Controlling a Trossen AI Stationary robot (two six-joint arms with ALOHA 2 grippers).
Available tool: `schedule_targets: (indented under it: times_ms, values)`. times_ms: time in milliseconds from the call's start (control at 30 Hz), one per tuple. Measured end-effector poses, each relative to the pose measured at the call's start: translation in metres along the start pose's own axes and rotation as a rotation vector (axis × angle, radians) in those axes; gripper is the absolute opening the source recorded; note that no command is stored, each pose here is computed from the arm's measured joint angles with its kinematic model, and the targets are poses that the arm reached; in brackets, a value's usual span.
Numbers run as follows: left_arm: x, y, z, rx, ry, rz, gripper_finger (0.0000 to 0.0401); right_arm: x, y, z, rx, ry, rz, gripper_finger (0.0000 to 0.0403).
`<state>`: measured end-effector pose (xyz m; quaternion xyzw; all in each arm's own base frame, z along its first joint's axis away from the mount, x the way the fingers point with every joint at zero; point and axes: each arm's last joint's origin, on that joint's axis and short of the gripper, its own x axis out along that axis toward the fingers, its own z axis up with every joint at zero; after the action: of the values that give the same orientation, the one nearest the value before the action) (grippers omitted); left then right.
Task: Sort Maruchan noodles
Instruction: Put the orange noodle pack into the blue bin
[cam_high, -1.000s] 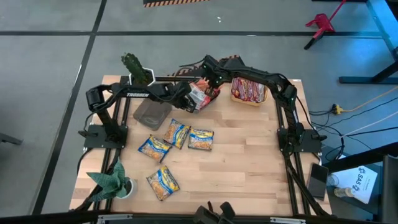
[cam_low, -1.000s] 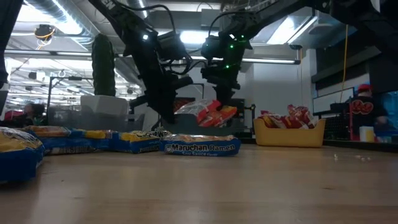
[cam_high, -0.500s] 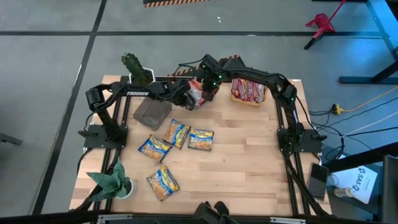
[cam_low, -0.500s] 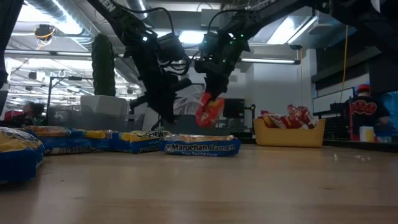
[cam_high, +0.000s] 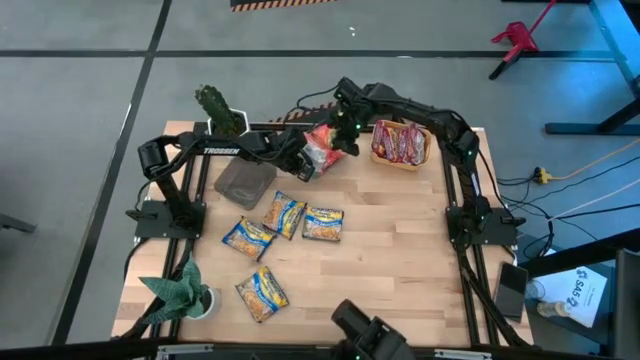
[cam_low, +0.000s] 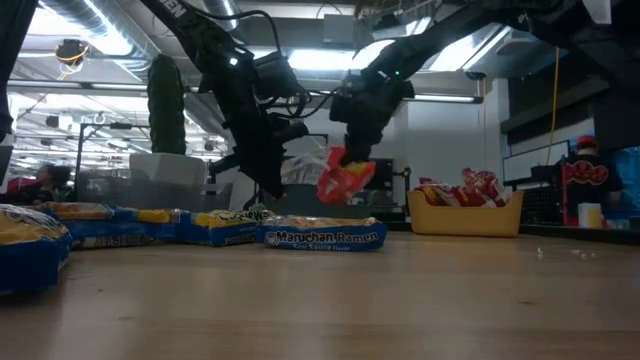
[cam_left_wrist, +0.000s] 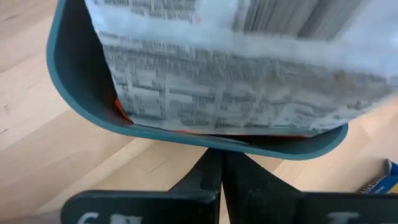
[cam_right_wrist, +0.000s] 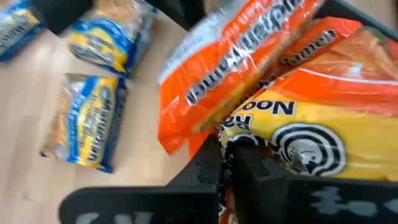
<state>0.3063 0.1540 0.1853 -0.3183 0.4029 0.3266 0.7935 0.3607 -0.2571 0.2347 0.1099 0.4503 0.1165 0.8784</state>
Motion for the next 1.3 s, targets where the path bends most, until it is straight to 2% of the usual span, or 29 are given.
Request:
schedule_targets:
  times_ms: [200, 367, 433, 600, 700, 833, 1067, 1300]
  values:
    - [0.0, 0.0, 0.0, 0.009, -0.002, 0.002, 0.0, 0.004, -0.011, -0.01, 0.023, 0.109, -0.114, 0.0001]
    - [0.0, 0.0, 0.0, 0.03, -0.004, 0.005, 0.0, 0.02, -0.013, -0.015, -0.015, 0.122, -0.032, 0.0001]
    - [0.0, 0.0, 0.0, 0.032, -0.003, 0.006, 0.0, 0.024, -0.014, -0.013, -0.035, 0.117, -0.032, 0.0001]
    - [0.0, 0.0, 0.0, 0.057, -0.003, 0.006, 0.0, 0.026, -0.017, -0.009, -0.094, 0.146, -0.151, 0.0001]
    - [0.0, 0.0, 0.001, 0.058, -0.004, 0.004, 0.0, 0.025, -0.018, -0.007, -0.102, 0.157, -0.184, 0.0007]
    - [0.0, 0.0, 0.001, 0.058, -0.006, 0.002, 0.0, 0.025, -0.019, -0.007, -0.115, 0.16, -0.202, 0.0043]
    - [-0.001, 0.0, 0.001, 0.058, -0.005, 0.002, 0.0, 0.018, -0.017, -0.002, -0.148, 0.184, -0.219, 0.0146]
    - [0.0, 0.0, 0.001, 0.058, -0.004, 0.003, 0.0, -0.012, -0.012, 0.021, -0.24, 0.2, -0.341, 0.0203]
